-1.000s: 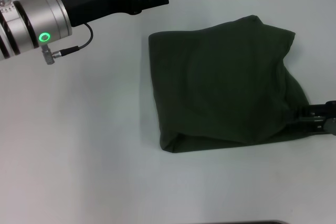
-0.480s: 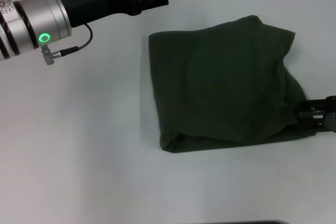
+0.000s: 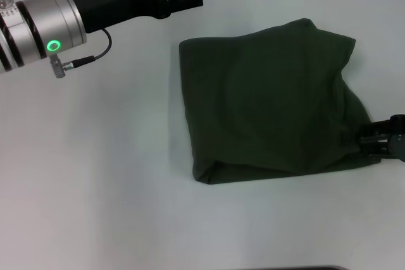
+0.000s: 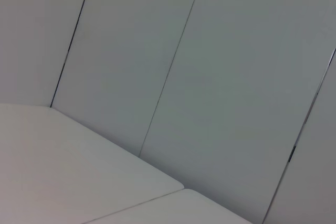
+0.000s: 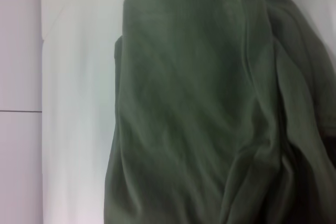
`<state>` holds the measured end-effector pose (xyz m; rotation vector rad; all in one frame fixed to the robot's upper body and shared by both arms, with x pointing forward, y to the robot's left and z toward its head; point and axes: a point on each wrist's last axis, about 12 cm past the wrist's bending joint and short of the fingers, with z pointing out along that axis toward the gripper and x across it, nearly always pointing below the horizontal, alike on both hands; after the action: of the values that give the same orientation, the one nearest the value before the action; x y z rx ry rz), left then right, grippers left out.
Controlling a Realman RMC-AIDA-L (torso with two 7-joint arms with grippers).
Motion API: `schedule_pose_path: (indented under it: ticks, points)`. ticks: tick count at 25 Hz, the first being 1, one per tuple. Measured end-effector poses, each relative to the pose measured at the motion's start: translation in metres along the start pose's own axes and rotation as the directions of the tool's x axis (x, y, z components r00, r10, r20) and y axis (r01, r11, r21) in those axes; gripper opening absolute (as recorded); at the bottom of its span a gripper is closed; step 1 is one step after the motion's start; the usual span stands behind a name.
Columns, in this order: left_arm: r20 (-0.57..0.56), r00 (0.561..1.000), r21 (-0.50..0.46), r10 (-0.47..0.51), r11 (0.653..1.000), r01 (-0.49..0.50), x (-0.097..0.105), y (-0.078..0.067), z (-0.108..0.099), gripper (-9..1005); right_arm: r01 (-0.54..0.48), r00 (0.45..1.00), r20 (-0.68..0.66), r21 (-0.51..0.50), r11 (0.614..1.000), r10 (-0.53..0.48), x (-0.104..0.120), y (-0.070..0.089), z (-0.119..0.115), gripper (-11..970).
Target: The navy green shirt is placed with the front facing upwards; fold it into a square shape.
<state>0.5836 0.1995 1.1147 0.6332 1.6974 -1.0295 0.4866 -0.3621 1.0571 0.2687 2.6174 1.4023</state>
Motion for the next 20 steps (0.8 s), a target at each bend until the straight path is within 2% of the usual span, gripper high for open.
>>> schedule_pose_path:
  ticks: [4,7,17,20]
  points:
    - [0.000,1.000,0.000,0.009,1.000,-0.009,0.000,0.000,0.000,911,-0.011,1.000,0.000,0.002,1.000,0.011,0.001,-0.001,-0.001,495]
    - [0.000,1.000,-0.001,0.009,1.000,-0.009,0.000,0.000,0.000,910,-0.010,1.000,0.007,0.003,1.000,0.010,0.003,-0.003,-0.003,264]
    - [0.001,1.000,-0.008,0.010,1.000,-0.010,-0.001,0.001,0.000,909,0.033,0.998,0.045,-0.035,0.999,-0.031,0.007,-0.005,-0.014,49]
    - [0.001,1.000,-0.008,0.010,1.000,-0.010,-0.001,0.001,0.001,909,0.053,0.996,0.069,-0.074,0.996,-0.048,0.008,-0.002,-0.021,47]
